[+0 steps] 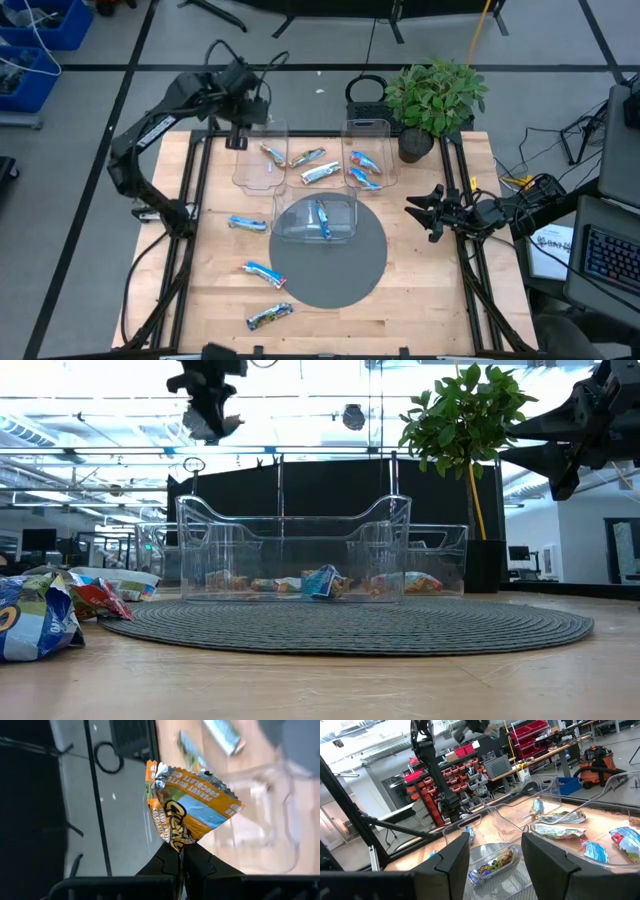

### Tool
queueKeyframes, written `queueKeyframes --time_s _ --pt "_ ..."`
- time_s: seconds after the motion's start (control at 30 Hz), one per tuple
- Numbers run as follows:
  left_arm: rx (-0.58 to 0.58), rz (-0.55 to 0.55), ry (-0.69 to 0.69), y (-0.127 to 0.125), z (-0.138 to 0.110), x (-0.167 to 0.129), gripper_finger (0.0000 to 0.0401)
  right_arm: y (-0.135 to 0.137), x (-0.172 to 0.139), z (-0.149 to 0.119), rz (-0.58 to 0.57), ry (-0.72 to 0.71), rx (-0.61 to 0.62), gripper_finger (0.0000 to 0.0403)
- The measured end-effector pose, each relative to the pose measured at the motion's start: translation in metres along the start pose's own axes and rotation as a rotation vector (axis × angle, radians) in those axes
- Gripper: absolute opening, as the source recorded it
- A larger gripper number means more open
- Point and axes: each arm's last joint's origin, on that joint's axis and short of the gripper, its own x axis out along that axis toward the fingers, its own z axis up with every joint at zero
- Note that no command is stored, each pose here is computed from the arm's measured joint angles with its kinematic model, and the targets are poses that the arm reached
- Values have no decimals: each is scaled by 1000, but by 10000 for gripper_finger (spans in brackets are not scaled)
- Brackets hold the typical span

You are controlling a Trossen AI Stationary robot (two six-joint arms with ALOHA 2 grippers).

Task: Pick and place Granola Bars by type
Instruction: Put the yellow granola bar into the top left transparent bin

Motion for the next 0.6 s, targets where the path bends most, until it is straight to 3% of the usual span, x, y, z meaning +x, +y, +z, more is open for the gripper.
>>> queueKeyframes --time_s 0.23,0.6 --pt "55 -61 115 22 -14 34 7 0 0 0 0 0 0 171" --pt "67 -213 142 32 -7 94 7 0 0 0 0 0 0 171"
